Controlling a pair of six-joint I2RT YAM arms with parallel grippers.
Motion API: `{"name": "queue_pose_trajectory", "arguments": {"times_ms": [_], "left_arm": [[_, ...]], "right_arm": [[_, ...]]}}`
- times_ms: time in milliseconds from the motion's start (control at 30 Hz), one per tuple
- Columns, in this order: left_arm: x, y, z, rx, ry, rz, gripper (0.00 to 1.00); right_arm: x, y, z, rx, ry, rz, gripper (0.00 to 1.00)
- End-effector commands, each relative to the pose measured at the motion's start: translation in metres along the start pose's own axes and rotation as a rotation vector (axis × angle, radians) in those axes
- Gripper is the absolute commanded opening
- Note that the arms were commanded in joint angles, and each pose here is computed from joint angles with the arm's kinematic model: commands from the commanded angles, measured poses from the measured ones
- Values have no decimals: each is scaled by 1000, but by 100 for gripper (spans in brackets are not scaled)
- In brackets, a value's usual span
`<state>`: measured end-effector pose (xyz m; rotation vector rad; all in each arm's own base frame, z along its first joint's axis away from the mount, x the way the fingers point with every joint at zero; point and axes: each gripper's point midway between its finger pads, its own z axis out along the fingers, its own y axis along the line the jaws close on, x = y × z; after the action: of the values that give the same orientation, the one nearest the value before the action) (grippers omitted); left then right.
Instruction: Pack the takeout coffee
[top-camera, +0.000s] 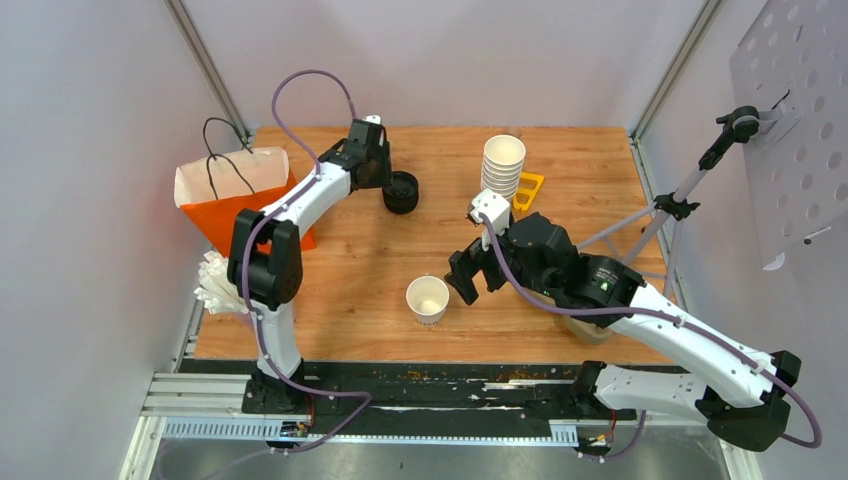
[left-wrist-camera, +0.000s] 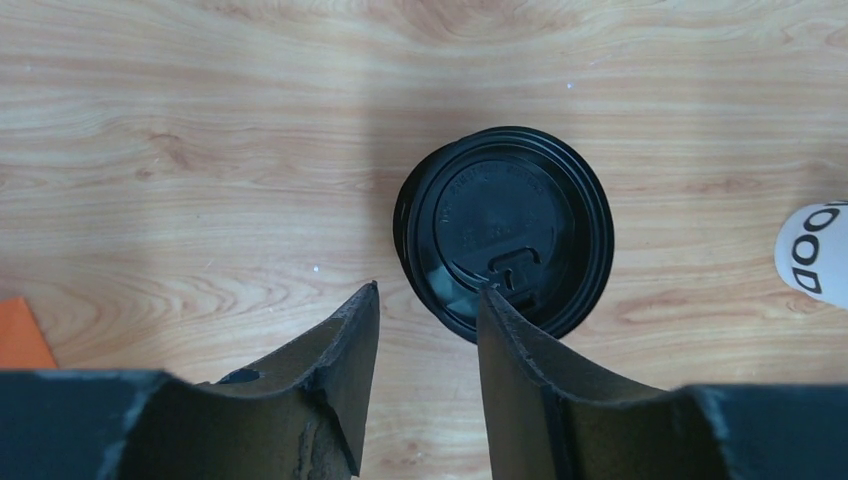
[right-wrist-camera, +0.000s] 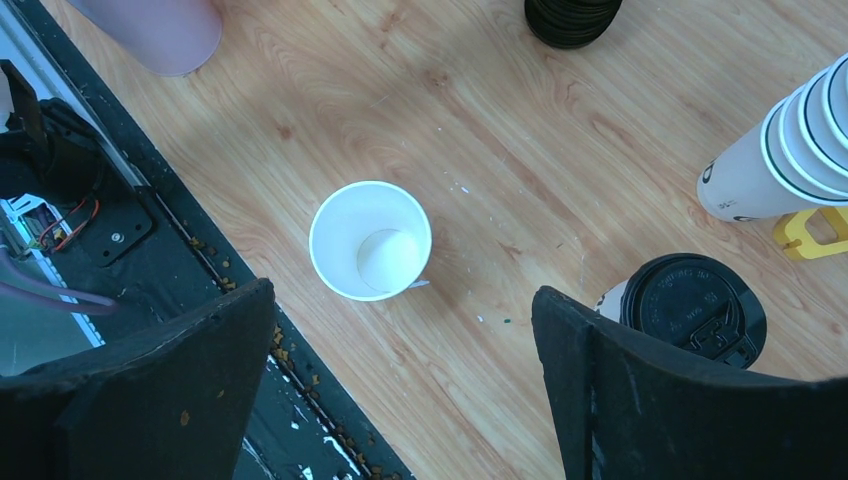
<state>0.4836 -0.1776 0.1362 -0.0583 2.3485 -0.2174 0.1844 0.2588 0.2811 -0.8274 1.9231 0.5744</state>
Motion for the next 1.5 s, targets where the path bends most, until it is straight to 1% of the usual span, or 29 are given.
{"name": "queue_pose_trajectory", "arguments": {"times_ms": [0, 67, 133, 367, 467, 700, 833, 1000, 1100, 1300, 1467], "left_arm": [[-24, 0, 8, -2, -68, -28, 46], [-24, 2, 11, -9, -71, -21, 41], [-23, 5, 15, -16, -68, -13, 38], [-18, 9, 25, -29, -46, 8, 36], [-18, 6, 27, -8, -43, 18, 32], [-24, -3, 20, 35, -47, 30, 12], [-33, -8, 9, 59, -58, 31, 4], [-43, -12, -8, 79, -81, 30, 0], [-49, -15, -20, 97, -93, 30, 0], [-59, -23, -52, 143, -114, 26, 0], [-54, -33, -89, 232, -98, 25, 0]], "right_arm": [[-12, 10, -4, -44, -33, 32, 100], [-9, 14, -3, -68, -28, 28, 100], [-8, 13, -2, -63, -28, 29, 100], [-8, 6, -1, -21, -19, 18, 100], [-8, 5, 1, -19, -21, 7, 100], [-4, 4, 6, -13, -6, 0, 100], [0, 5, 9, -18, -2, 4, 100], [8, 3, 14, -6, 5, 4, 100], [8, 3, 15, -2, -2, 21, 100], [-1, -6, 9, 50, -56, 69, 100], [-8, -10, 5, 73, -107, 86, 100]]}}
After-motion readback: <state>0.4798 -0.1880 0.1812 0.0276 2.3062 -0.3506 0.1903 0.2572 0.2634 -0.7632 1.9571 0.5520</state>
